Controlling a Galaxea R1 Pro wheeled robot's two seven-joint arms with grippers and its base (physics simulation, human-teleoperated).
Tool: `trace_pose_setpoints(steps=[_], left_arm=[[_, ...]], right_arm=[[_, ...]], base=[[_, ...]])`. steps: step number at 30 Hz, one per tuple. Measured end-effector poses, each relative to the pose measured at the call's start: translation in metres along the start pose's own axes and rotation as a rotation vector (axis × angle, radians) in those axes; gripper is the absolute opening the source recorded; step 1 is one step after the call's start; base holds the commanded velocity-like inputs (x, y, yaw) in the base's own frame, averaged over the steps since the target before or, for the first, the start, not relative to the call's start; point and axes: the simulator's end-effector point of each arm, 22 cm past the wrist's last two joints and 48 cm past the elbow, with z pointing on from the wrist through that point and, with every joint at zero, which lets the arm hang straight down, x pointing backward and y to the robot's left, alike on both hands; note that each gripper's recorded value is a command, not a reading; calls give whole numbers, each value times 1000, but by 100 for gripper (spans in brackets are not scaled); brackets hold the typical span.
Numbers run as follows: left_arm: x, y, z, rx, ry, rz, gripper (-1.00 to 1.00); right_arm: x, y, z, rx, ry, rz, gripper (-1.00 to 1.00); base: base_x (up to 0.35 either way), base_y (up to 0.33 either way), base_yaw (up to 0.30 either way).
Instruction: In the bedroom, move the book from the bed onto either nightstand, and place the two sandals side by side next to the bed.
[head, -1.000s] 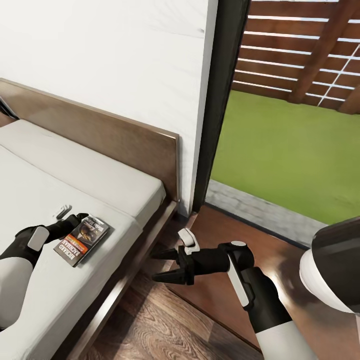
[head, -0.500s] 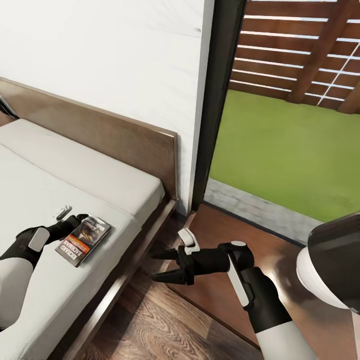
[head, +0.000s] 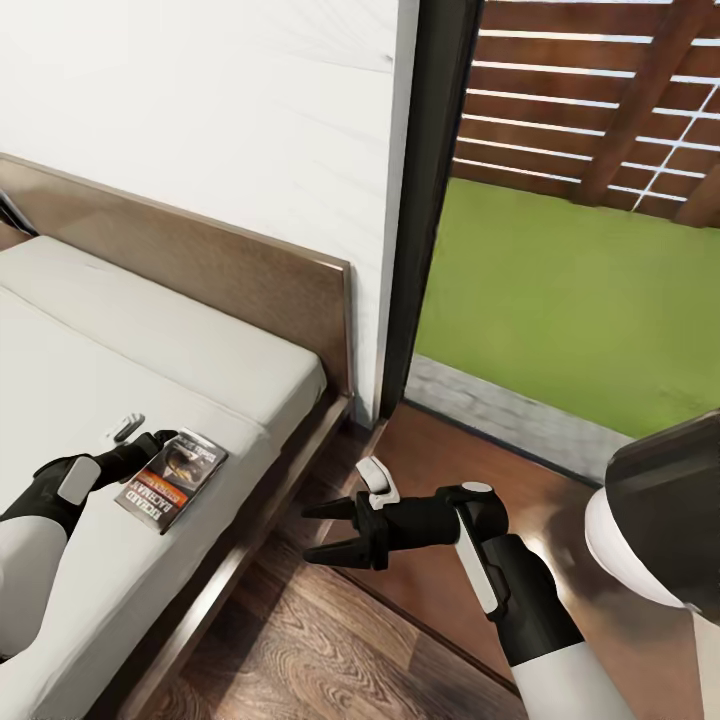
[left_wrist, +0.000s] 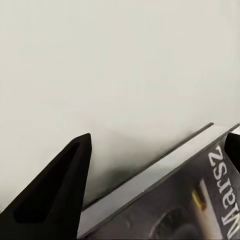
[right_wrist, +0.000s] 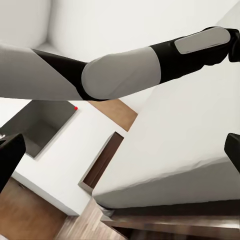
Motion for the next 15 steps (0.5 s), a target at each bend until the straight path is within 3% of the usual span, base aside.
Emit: trace_pose_setpoints(steps=[15], left_arm=[[0, 4, -1, -4, 2, -2, 100]], right_arm=[[3, -1, 0, 4, 0, 4, 100]], base=[[-1, -1, 0]])
